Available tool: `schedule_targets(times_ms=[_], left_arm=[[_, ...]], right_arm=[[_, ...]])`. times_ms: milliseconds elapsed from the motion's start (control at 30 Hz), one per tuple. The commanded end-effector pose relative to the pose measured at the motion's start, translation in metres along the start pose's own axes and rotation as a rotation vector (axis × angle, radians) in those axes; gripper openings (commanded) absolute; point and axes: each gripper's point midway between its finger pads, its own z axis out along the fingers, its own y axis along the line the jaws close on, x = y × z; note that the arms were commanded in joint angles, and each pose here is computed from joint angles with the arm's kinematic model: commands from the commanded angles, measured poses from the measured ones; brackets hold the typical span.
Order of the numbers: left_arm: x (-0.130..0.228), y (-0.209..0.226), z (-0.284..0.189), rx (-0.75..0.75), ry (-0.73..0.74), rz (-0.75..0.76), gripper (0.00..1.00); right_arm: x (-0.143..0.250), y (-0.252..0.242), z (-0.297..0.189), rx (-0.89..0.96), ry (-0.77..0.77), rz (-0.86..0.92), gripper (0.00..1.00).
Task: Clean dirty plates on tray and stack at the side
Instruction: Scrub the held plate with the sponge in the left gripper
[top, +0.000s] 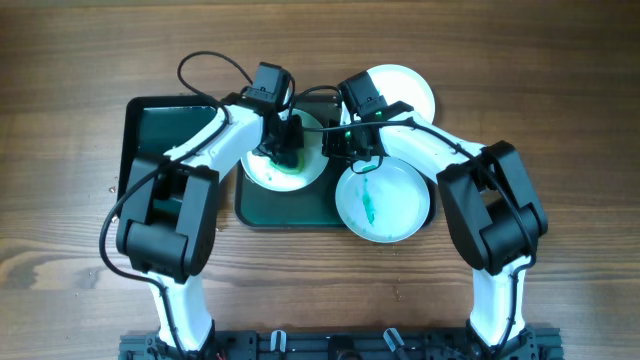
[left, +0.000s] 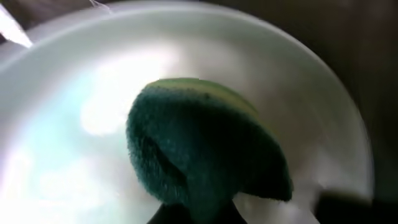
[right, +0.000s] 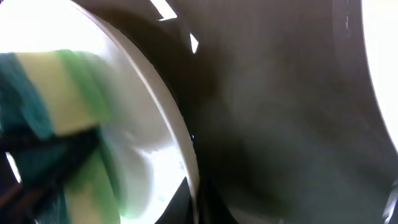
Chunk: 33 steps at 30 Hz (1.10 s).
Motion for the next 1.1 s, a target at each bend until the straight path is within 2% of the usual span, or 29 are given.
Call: schedule_targets(times_ms=[0, 33, 100, 333, 400, 500, 533, 600, 767, 833, 900, 1000, 1067], left_arm=[[-0.013, 0.066, 0.001, -0.359, -0.138, -0.158, 0.04], [-0.018, 0.078, -0.004, -0.426, -0.181, -0.187, 0.04], [-0.017, 0.079, -0.004, -0.431, -0.176, -0.188, 0.04], [0.061, 0.034, 0.035, -0.12, 0.201, -0.144, 0.04], [0.07, 0.006, 0.033, 0.055, 0.269, -0.051, 0.04], [0.081, -0.048, 0.017, 0.402, 0.338, 0.108, 0.04], [0.079, -0.049, 0.018, 0.405, 0.326, 0.111, 0.04], [0.066, -0.041, 0.025, 0.339, 0.268, 0.097, 0.04], [0.013, 0.034, 0.04, -0.134, -0.008, -0.083, 0.04], [0.006, 0.072, 0.03, -0.347, -0.083, -0.153, 0.04], [0.015, 0.1, 0.017, -0.512, -0.092, -0.195, 0.04], [0.034, 0.105, 0.014, -0.539, -0.009, -0.181, 0.04], [0.059, 0.081, 0.023, -0.388, 0.146, -0.117, 0.04]], right_arm=[[0.001, -0.008, 0.007, 0.01, 0.018, 0.015, 0.04], [0.001, -0.008, 0.007, 0.01, 0.018, 0.013, 0.04], [0.001, -0.008, 0.007, 0.01, 0.018, 0.014, 0.04], [0.0, -0.008, 0.007, 0.01, 0.018, 0.013, 0.04], [0.0, -0.008, 0.007, 0.01, 0.018, 0.013, 0.04], [0.0, -0.007, 0.007, 0.009, 0.017, 0.013, 0.04], [0.0, -0.007, 0.007, 0.009, 0.017, 0.013, 0.04], [0.0, -0.007, 0.007, 0.009, 0.016, 0.013, 0.04], [0.0, -0.008, 0.007, 0.01, 0.018, 0.013, 0.04], [0.0, -0.008, 0.007, 0.01, 0.018, 0.013, 0.04], [0.0, -0.008, 0.007, 0.01, 0.017, 0.013, 0.04], [0.0, -0.007, 0.007, 0.008, 0.015, 0.012, 0.04], [0.0, -0.007, 0.007, 0.008, 0.014, 0.012, 0.04]])
